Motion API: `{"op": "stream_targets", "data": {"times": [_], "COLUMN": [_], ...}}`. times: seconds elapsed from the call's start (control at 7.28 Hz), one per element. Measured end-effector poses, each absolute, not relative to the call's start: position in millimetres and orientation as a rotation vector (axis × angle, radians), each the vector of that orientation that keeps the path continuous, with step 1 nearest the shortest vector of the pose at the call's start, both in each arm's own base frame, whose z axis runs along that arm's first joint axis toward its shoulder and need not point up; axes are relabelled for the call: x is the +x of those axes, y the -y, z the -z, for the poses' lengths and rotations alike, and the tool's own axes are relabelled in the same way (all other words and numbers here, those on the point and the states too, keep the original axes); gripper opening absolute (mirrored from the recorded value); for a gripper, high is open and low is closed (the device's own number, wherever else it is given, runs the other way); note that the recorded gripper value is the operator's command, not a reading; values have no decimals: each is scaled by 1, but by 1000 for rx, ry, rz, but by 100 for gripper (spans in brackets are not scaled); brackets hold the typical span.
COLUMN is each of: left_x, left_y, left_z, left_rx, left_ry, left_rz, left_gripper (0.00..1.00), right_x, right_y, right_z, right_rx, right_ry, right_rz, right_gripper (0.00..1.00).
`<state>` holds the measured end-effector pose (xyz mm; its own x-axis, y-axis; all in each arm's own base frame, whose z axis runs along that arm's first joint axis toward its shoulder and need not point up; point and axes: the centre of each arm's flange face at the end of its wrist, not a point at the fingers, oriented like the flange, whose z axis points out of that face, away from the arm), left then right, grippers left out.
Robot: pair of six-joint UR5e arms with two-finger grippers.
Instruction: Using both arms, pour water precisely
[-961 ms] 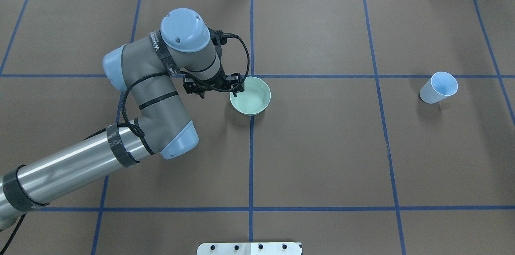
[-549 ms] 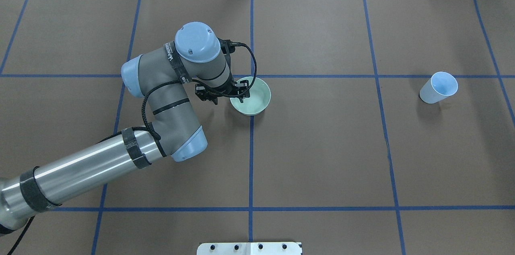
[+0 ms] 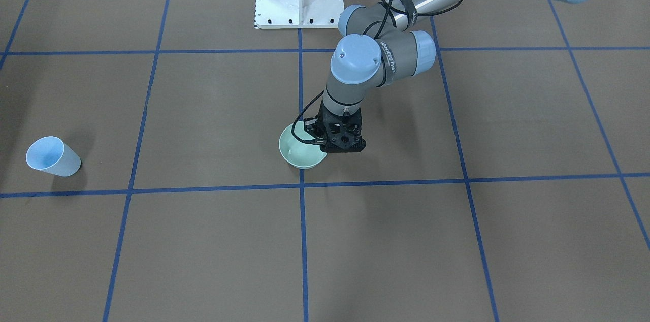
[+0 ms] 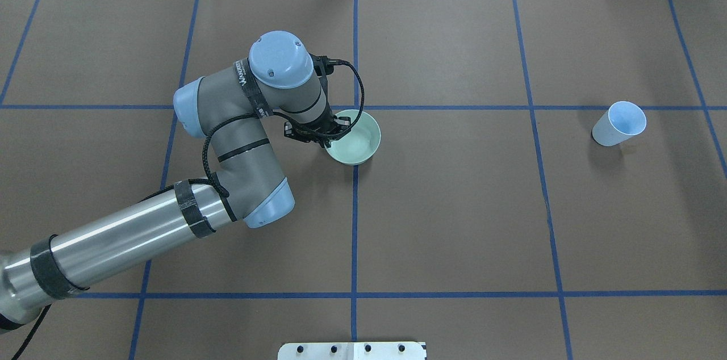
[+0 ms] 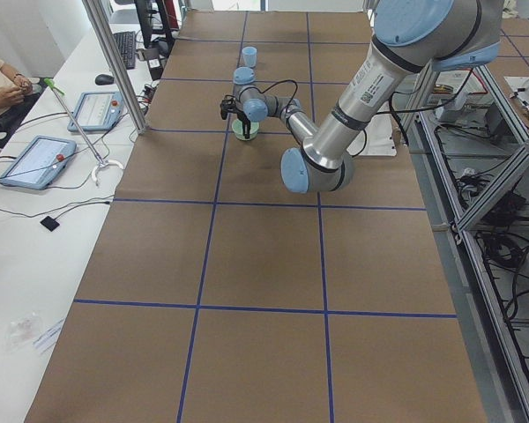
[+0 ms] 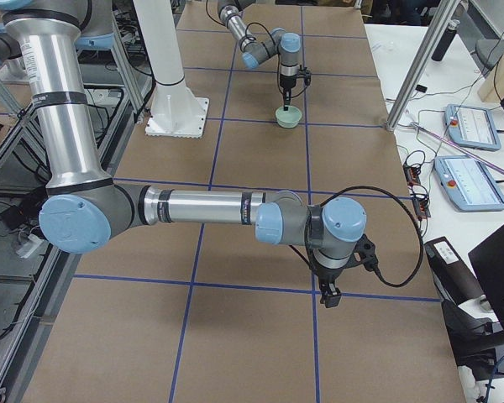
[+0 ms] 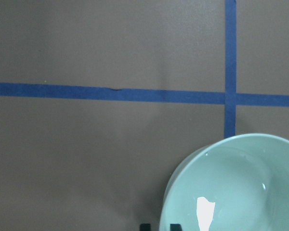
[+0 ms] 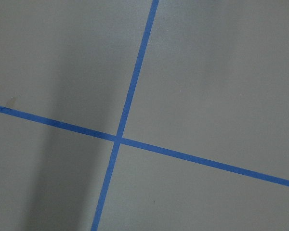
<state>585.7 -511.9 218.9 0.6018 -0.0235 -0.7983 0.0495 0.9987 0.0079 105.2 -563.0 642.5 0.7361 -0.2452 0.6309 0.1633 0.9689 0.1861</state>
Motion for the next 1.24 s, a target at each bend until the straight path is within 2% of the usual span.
{"op": "stream_targets", "data": {"times": [0.27,0.69,1.24], "left_x": [576,511,373], "left_y": [521,570,591], "left_z": [-217,-228,-356], "left_rx": [33,7,32], "left_ry": [-925,-957,-940], "left_rz": [57,73,-70], "left_gripper": [0,0,0], "right_x": [105,105,105], "right_y": [563,561,560], "right_z": [-643,-645,-646], "right_rx": [121,121,119], "right_ry": [708,705,706], "right_rz": [225,223,218], "right_gripper": [100,100,100]}}
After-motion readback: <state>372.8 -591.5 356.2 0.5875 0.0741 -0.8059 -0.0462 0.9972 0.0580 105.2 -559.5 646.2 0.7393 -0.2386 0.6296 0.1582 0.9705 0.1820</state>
